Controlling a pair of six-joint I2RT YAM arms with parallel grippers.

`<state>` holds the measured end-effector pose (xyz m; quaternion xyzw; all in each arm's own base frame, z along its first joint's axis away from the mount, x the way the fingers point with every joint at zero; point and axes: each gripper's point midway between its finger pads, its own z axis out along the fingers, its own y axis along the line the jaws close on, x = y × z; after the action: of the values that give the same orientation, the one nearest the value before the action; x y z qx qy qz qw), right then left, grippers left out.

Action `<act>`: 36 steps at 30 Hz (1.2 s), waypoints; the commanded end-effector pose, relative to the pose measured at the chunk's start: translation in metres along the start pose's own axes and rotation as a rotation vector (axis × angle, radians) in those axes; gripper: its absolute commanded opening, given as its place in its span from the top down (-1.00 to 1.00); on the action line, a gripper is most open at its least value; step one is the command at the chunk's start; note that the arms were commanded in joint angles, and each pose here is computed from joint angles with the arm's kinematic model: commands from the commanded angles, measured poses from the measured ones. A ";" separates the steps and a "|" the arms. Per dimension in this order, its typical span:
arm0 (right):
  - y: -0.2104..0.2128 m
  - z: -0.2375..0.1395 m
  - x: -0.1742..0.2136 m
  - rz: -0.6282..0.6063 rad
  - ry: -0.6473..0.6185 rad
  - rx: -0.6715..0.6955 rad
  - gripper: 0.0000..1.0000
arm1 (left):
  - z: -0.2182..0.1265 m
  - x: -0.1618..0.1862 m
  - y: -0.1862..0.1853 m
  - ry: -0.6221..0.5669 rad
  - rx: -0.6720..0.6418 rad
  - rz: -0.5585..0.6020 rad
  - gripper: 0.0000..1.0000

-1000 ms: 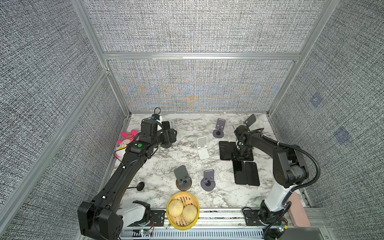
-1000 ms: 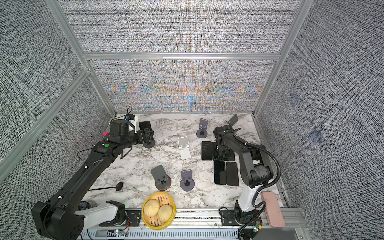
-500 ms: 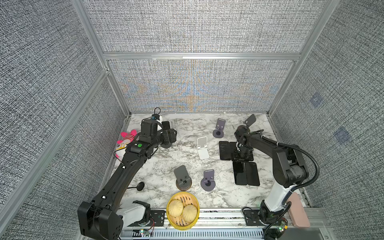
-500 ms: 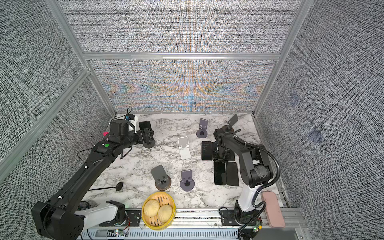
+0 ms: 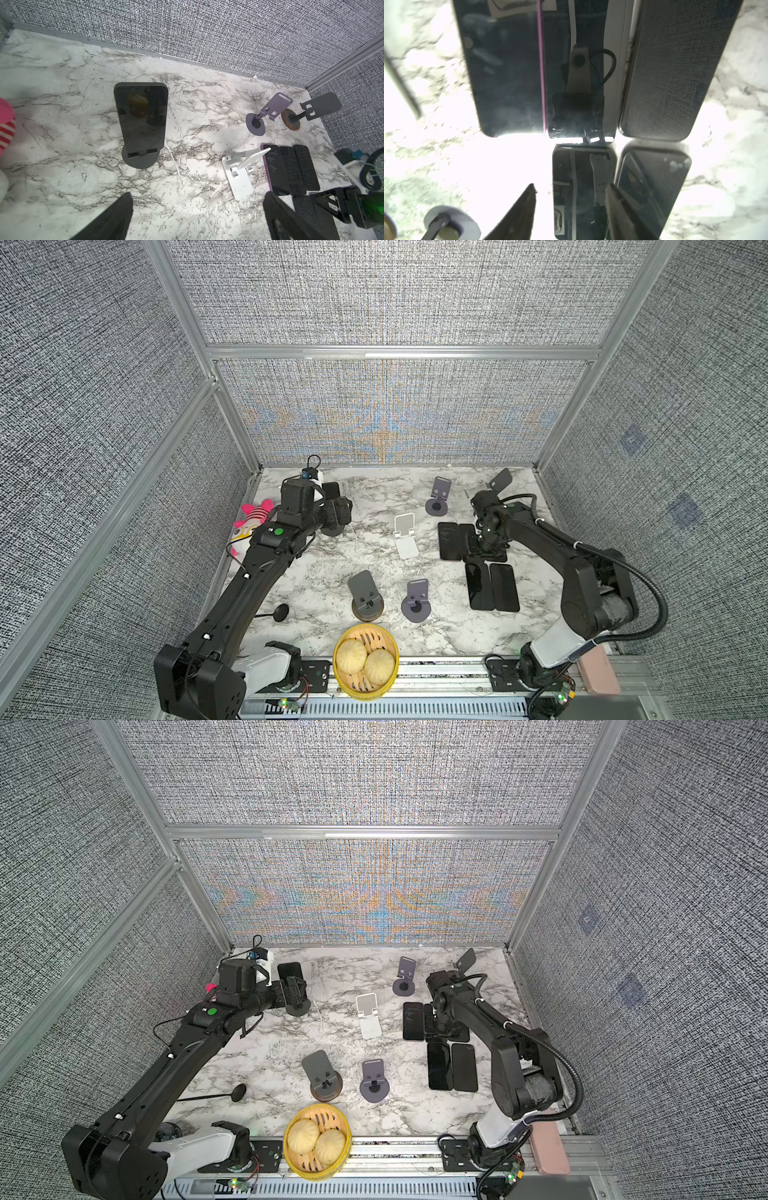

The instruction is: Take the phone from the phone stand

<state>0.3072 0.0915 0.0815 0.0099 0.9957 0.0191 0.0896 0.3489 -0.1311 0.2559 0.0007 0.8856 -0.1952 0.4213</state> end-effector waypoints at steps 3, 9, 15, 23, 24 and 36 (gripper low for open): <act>0.013 -0.010 0.004 0.026 -0.064 -0.059 -0.52 | 0.002 -0.003 0.010 -0.024 -0.055 0.040 -0.97; 0.028 -0.013 0.011 0.002 -0.090 -0.128 -0.67 | 0.010 -0.005 0.022 -0.035 -0.117 0.122 -0.97; 0.030 -0.028 0.014 -0.025 -0.133 -0.164 -0.70 | 0.026 -0.017 0.034 -0.037 -0.201 0.214 -0.97; 0.041 -0.032 0.015 -0.052 -0.173 -0.246 -0.70 | 0.040 -0.046 0.051 -0.103 -0.333 0.329 -0.97; 0.044 -0.030 0.016 -0.049 -0.177 -0.265 -0.70 | 0.043 -0.048 0.051 -0.109 -0.337 0.334 -0.97; 0.044 -0.022 0.031 -0.054 -0.159 -0.302 -0.69 | 0.102 -0.051 0.060 -0.118 -0.359 0.370 -0.97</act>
<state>0.2735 0.1351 0.0984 -0.0242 0.9722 0.1631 0.1664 0.4544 -0.1041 0.2044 0.0872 0.8795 0.0370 0.4664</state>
